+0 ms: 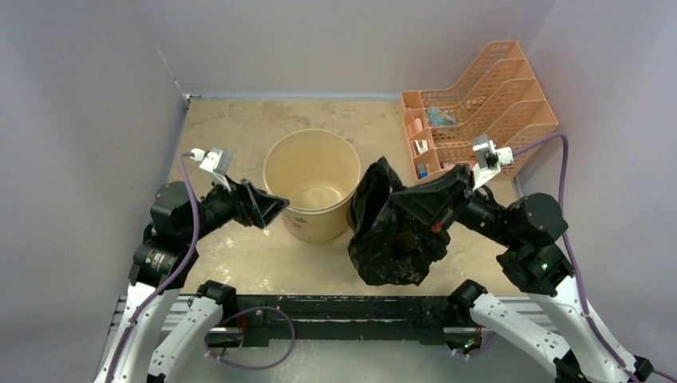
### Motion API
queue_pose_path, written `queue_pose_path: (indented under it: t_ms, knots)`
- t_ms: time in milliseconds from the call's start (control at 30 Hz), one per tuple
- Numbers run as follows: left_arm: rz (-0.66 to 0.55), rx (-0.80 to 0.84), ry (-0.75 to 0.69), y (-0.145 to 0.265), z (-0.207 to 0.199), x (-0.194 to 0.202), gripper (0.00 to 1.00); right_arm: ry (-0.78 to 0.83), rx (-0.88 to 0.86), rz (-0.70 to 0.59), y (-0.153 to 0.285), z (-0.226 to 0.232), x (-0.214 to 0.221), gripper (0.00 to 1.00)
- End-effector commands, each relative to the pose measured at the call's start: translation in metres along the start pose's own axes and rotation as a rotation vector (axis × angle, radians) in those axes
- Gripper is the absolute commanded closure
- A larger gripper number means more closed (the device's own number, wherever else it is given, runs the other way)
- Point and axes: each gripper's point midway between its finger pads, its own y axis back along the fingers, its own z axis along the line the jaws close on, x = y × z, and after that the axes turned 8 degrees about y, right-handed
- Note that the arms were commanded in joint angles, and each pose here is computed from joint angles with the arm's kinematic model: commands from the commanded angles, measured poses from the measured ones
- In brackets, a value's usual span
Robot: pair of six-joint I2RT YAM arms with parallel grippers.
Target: Put the trash bags into the trash bin
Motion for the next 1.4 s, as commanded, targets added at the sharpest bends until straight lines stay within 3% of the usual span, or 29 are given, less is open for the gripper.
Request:
queue_pose_path:
  t_ms: [0,200,300,533,800,933,1233,1367]
  knots:
    - [0.093,0.347,-0.099,0.01,-0.048,0.026,0.18,-0.182,0.546,-0.077,0.006,-0.101,0.005,1.0]
    - [0.296,0.561,-0.084,0.015,-0.065,0.059,0.2,-0.168,0.777,-0.121,0.022,-0.153,0.024,1.0]
    - [0.316,0.612,-0.096,0.014,-0.068,0.061,0.2,-0.158,0.797,-0.089,0.018,-0.159,0.027,1.0]
    - [0.349,0.567,-0.088,0.01,-0.06,0.078,0.23,-0.133,0.881,-0.053,0.021,-0.18,0.036,1.0]
    - [0.467,0.508,-0.08,-0.021,-0.059,0.131,0.29,-0.118,0.903,-0.056,0.02,-0.183,0.03,1.0]
    - [0.392,0.445,-0.138,-0.041,-0.079,0.139,0.29,-0.123,0.873,-0.063,0.019,-0.176,0.027,1.0]
    - [0.167,0.313,-0.223,-0.072,-0.074,0.169,0.26,-0.12,0.813,-0.106,0.021,-0.158,0.01,1.0]
    - [0.063,0.369,-0.302,-0.072,-0.08,0.184,0.23,-0.123,0.789,-0.122,0.019,-0.152,0.004,1.0]
